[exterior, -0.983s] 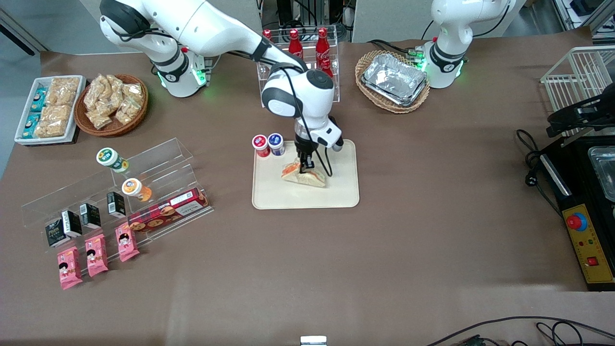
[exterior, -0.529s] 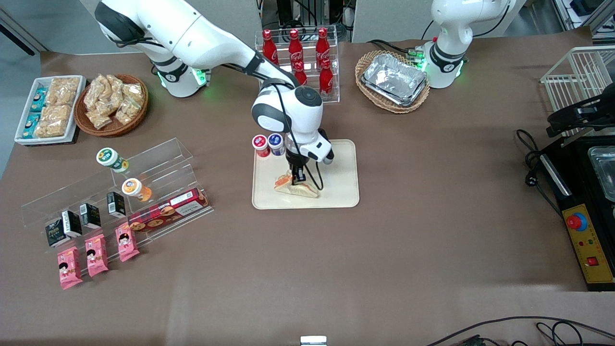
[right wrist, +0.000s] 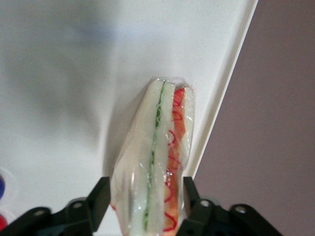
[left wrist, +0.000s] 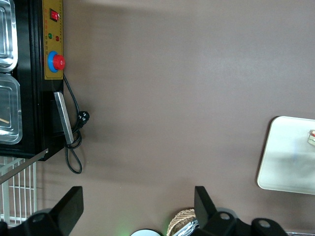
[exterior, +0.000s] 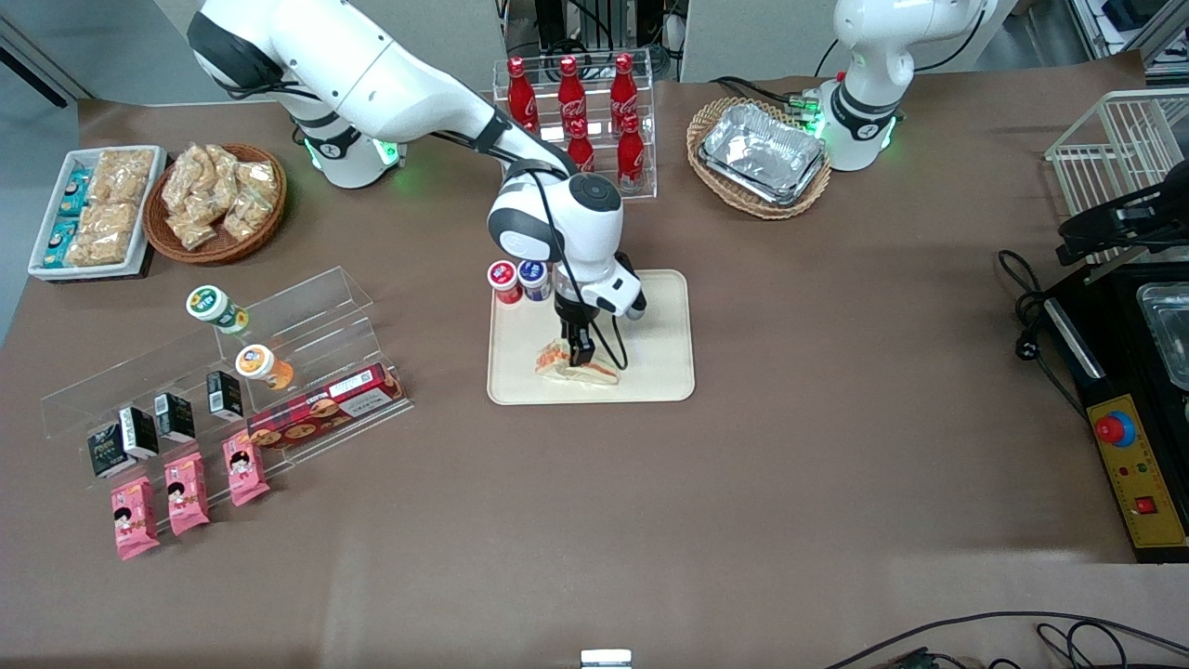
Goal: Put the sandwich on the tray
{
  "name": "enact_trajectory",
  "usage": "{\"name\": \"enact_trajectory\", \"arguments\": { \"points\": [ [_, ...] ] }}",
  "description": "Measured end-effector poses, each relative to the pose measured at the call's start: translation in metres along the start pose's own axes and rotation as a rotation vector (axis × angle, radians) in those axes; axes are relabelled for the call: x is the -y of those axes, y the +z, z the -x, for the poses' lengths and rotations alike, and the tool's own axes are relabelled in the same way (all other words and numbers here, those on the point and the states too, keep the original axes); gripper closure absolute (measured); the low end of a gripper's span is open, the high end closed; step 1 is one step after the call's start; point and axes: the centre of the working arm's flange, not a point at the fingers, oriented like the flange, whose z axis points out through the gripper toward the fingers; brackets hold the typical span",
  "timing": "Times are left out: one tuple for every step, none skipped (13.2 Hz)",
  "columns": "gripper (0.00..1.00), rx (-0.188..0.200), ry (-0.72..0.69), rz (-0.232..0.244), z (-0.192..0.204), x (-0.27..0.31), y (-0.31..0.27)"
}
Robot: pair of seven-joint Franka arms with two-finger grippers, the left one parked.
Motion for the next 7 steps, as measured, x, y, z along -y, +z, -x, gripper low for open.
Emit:
{"name": "enact_trajectory", "arguments": {
  "points": [
    [0.22, 0.001, 0.009, -0.002, 0.001, -0.001, 0.002],
    [0.14, 0.002, 0.021, -0.004, 0.004, -0.003, 0.003],
    [0.03, 0.002, 0.038, -0.005, 0.01, -0.008, 0.004],
    [0.0, -0.005, 0.073, -0.016, 0.017, -0.016, 0.003],
    [0.0, -0.01, 0.131, -0.048, 0.027, -0.026, -0.002],
    [0.0, -0.005, 0.197, -0.092, 0.04, -0.038, -0.013],
    [0.0, 0.005, 0.261, -0.128, 0.057, -0.052, -0.029]
  ]
}}
